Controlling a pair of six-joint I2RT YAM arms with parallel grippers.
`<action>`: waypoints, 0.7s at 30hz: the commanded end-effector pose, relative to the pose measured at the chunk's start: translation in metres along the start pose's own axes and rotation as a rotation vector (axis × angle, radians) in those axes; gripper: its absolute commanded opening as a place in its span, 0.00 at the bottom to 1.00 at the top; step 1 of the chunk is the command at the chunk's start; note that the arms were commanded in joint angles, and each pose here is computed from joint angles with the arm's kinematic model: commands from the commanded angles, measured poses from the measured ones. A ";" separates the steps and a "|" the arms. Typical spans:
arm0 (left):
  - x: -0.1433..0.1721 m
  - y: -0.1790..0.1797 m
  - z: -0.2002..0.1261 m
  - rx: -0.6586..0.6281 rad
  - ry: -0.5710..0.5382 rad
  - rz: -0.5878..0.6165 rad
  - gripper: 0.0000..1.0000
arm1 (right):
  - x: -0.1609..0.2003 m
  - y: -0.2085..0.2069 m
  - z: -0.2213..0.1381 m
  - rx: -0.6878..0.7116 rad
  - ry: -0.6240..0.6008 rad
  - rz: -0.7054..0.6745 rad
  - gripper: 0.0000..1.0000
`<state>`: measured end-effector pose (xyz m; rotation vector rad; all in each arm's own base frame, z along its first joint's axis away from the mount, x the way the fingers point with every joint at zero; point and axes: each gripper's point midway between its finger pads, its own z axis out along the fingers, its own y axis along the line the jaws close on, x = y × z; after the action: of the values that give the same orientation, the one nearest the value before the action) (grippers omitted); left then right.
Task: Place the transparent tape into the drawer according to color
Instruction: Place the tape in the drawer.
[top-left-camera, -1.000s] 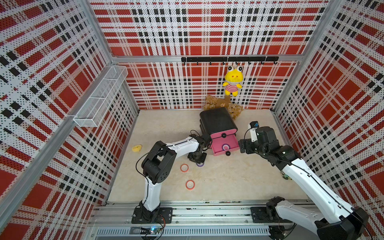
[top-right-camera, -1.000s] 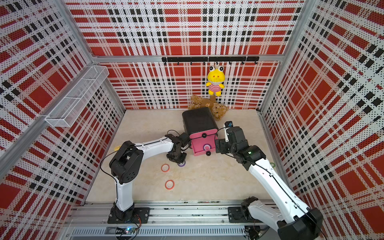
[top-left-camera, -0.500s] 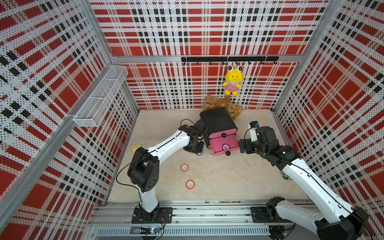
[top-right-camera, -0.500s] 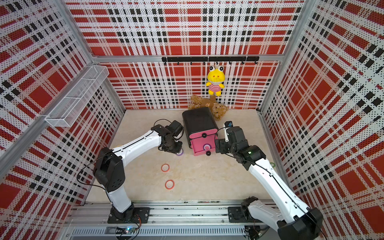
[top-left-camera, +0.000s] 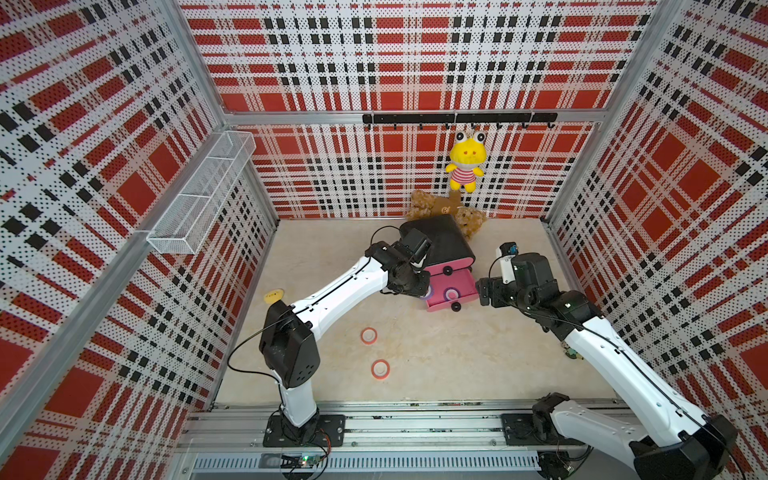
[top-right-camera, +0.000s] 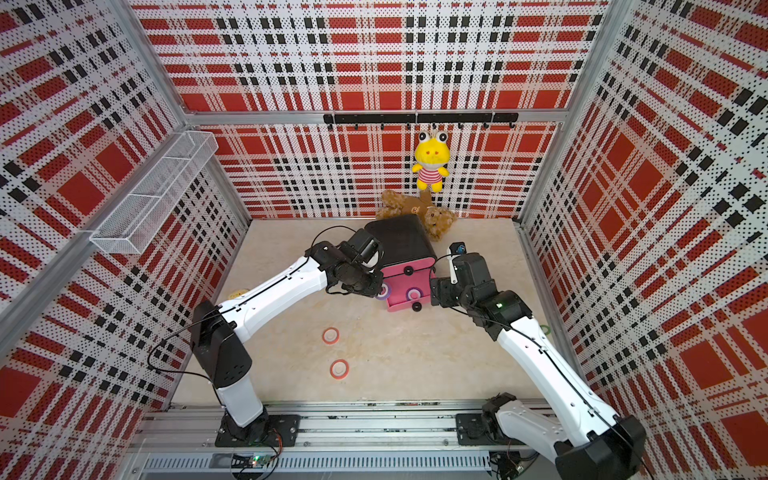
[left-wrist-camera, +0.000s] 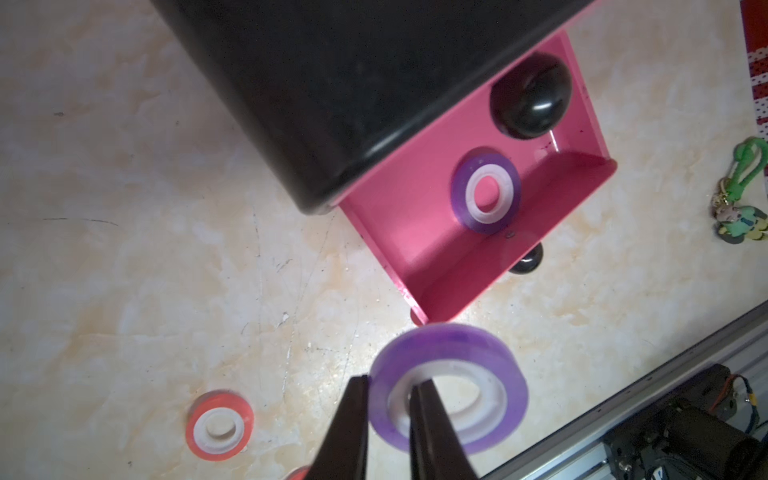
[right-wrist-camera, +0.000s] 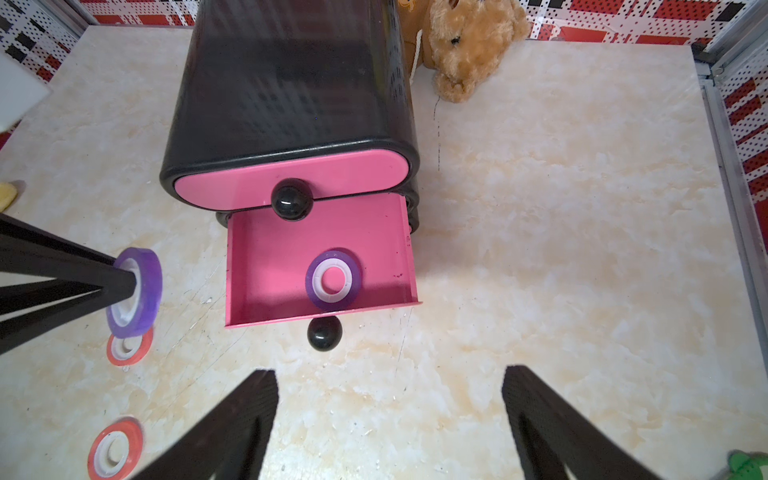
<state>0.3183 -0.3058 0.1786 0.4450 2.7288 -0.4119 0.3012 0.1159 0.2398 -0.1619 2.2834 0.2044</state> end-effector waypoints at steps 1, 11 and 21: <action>-0.009 -0.012 0.012 0.022 -0.008 -0.008 0.00 | -0.005 -0.005 -0.006 0.012 -0.023 0.017 0.93; -0.026 -0.025 0.043 -0.013 -0.017 0.000 0.00 | -0.004 -0.006 -0.009 0.016 -0.030 0.018 0.94; -0.033 -0.028 0.052 -0.017 -0.020 0.000 0.44 | -0.002 -0.008 -0.010 0.018 -0.029 0.018 0.94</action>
<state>0.3472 -0.3495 0.1455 0.4326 2.7378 -0.3836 0.2993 0.1113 0.2471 -0.1430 2.2598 0.2036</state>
